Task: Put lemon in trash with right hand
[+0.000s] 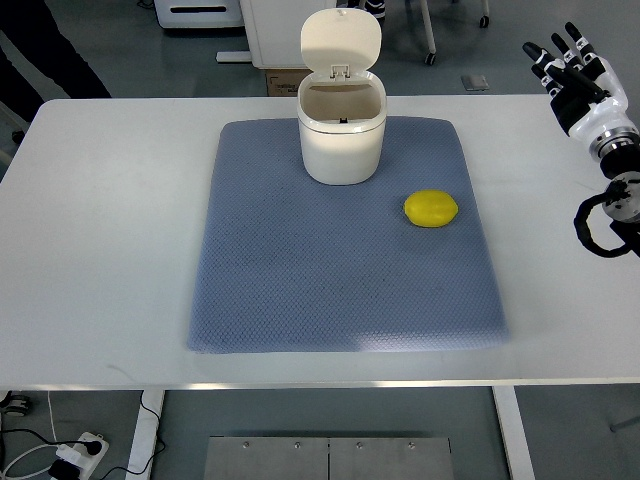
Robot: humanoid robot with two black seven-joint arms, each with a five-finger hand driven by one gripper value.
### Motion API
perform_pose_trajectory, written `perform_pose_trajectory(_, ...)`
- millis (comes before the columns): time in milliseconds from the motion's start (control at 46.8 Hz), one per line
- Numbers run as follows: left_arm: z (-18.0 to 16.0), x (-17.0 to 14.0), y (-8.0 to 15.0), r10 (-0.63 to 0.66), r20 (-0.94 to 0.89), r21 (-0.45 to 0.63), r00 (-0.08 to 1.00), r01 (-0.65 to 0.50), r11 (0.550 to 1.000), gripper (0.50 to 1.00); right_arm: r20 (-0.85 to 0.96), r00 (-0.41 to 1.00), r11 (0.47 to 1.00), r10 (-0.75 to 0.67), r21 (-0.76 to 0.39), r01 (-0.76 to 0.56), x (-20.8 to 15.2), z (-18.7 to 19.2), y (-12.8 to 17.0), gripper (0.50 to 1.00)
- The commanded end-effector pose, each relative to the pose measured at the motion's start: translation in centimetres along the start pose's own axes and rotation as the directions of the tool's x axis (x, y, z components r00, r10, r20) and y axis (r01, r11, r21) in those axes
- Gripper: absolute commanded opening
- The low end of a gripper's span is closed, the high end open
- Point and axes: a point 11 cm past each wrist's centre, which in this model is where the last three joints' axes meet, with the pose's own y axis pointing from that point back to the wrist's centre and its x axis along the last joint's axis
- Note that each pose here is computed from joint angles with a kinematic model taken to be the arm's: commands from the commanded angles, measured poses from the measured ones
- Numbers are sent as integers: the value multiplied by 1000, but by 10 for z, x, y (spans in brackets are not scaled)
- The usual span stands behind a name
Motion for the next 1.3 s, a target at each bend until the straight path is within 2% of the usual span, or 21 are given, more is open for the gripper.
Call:
perform_pose_trajectory(0, -1, 0, 0, 3, -2, 0, 1000, -3, 1000, 1000, 0, 1000, 1000, 0, 0, 0, 0, 0, 0, 1000)
perform_pose_trajectory(449, -4, 1, 1, 4, -2, 8, 1000, -4, 1000, 1000, -2, 1000, 1000, 4, -1, -4, 1, 0, 0, 1000)
perform_pose_trajectory(684, -4, 1, 1, 4, -2, 8, 1000, -4, 1000, 1000, -17, 999, 999, 35, 18, -34, 11, -13, -1, 1000)
perform_pose_trajectory(1283, -4, 1, 1, 4, -2, 8, 1000, -4, 1000, 1000, -27, 1000, 998, -5, 60, 7, 8, -6, 5, 1000)
